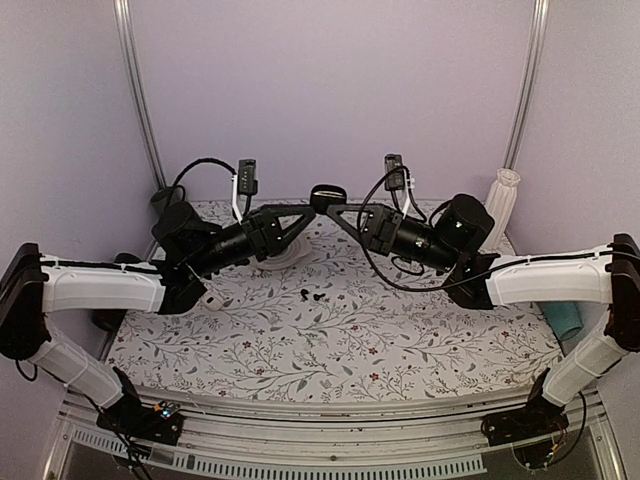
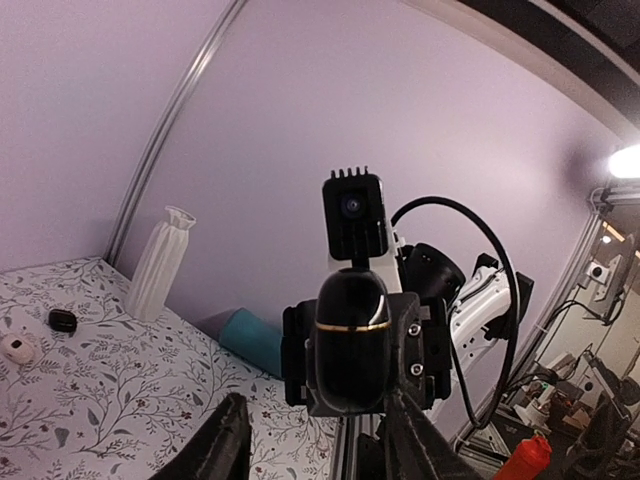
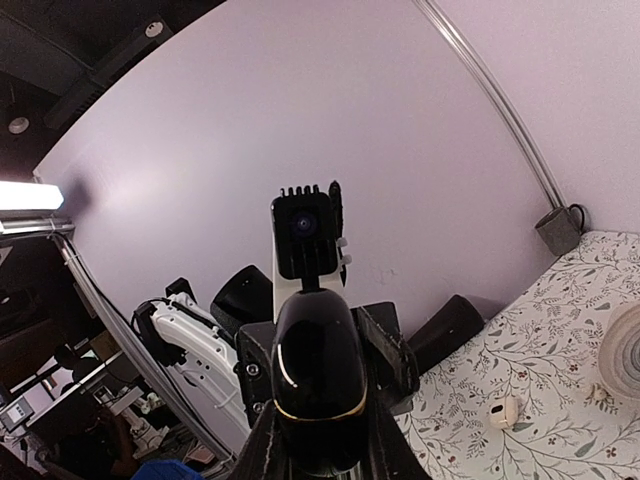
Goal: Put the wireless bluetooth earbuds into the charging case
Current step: Pass from the right arm to the left
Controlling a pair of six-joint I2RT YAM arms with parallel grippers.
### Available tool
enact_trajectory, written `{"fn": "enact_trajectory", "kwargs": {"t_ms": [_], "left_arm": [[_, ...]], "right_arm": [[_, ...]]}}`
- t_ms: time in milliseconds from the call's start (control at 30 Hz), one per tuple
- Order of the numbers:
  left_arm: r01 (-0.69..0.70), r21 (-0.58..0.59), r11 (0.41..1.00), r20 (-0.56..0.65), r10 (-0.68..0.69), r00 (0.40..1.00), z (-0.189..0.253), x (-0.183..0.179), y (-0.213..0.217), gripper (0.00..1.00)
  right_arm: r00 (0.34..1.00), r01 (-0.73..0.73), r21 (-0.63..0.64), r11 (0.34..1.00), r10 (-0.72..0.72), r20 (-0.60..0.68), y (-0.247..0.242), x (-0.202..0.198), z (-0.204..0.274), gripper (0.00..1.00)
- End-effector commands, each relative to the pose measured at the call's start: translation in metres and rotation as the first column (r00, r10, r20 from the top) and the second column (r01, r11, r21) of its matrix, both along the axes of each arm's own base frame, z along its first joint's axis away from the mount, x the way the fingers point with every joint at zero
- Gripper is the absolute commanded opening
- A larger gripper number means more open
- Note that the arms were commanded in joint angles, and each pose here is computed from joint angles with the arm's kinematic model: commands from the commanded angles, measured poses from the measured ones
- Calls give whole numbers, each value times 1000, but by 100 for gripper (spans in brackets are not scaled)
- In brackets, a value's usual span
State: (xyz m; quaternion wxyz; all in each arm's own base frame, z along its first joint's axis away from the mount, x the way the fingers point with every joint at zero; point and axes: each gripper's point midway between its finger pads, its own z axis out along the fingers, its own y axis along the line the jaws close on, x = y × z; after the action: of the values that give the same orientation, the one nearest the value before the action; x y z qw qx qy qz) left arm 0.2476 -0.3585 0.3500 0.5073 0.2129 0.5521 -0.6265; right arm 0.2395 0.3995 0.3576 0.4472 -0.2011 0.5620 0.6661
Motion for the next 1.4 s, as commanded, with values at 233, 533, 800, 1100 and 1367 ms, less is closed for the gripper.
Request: {"fn": "enact_trajectory", "kwargs": {"t_ms": [233, 533, 800, 1100, 1367], "left_arm": [[66, -27, 997, 34, -65, 997, 11, -14, -11, 43], [74, -18, 997, 31, -74, 997, 9, -17, -11, 36], [79, -11, 997, 26, -78, 997, 5, -16, -13, 9], [68, 145, 987, 129, -87, 988, -3, -22, -11, 0], [170, 270, 948, 160, -219, 963, -21, -39, -6, 0]], "right_arm": [[997, -70, 25, 997, 69, 28, 9, -10, 10, 2], [995, -104, 6, 995, 104, -2, 13, -14, -1, 3], [995, -104, -3, 995, 104, 2, 12, -15, -3, 3], [1000, 19, -114, 993, -18, 10, -6, -8, -19, 57], [991, 98, -256, 962, -71, 113, -17, -7, -26, 72]]}}
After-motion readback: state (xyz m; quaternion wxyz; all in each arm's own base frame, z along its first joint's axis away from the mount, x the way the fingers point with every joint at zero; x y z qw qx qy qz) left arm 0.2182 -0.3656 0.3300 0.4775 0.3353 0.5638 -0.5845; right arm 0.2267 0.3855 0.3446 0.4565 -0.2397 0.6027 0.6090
